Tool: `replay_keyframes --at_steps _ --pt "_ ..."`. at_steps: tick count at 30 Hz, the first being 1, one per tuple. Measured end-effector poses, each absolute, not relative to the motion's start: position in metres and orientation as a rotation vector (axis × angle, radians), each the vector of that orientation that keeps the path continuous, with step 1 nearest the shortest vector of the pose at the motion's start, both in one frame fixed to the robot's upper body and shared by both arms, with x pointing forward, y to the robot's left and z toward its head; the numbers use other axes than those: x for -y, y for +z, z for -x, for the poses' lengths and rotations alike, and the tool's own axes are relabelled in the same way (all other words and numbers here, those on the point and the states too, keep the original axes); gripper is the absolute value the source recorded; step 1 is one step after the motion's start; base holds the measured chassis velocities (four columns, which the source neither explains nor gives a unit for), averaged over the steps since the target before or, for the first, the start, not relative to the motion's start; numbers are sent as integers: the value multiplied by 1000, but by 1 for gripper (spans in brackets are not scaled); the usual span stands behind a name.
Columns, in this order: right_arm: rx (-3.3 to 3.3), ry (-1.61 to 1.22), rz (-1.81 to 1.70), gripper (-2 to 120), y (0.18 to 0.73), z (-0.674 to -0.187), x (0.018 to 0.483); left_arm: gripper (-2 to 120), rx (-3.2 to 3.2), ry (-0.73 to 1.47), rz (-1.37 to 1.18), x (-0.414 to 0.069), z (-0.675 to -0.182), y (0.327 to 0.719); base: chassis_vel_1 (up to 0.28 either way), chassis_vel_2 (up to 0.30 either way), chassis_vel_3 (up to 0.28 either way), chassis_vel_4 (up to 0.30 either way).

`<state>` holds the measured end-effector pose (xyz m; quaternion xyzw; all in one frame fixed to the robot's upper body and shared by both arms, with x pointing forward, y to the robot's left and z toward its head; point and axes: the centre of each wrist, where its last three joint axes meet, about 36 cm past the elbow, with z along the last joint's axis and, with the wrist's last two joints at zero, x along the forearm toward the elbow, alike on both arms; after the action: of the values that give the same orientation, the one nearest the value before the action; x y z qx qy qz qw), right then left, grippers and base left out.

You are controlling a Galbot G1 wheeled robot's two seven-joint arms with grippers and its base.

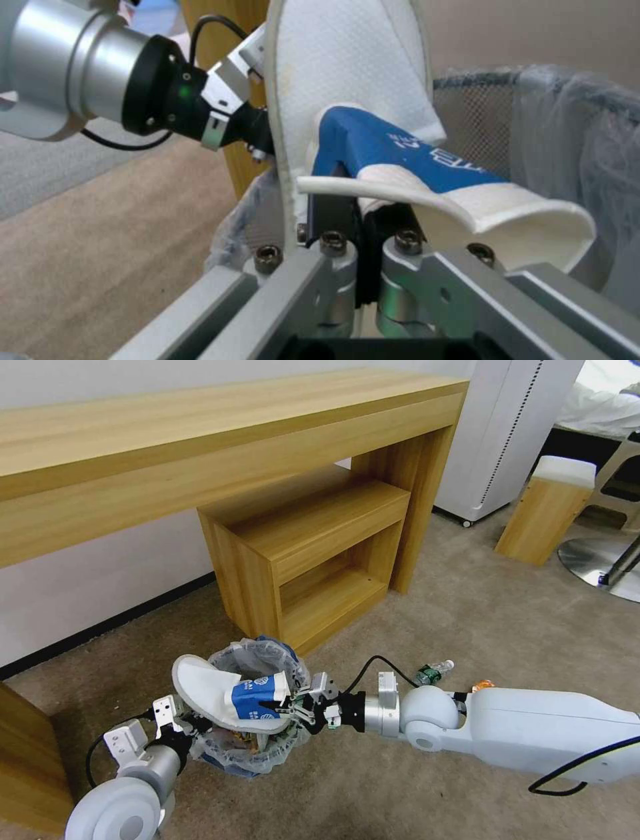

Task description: Pick up the trash bin and place the garbage on the floor into it.

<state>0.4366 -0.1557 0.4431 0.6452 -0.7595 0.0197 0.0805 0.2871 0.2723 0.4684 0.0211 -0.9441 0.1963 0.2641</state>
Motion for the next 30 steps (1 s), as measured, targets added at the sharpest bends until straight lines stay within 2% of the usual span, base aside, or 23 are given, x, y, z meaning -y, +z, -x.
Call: replay_keyframes --at_steps 9,26,28,30 --pt "2289 87 -1886 0 447 -446 146 0 2561 523 -48 -272 -284 472 0 0 0 0" --pt "2345 223 -1763 0 433 -449 157 0 2556 524 -47 -273 -286 468 0 0 0 0" --pt "2346 223 -1763 1 433 -449 157 0 2555 524 -48 -273 -286 468 0 0 0 0" --pt "2350 218 -1767 14 434 -449 154 0 2554 524 -47 -273 -286 468 0 0 0 0"
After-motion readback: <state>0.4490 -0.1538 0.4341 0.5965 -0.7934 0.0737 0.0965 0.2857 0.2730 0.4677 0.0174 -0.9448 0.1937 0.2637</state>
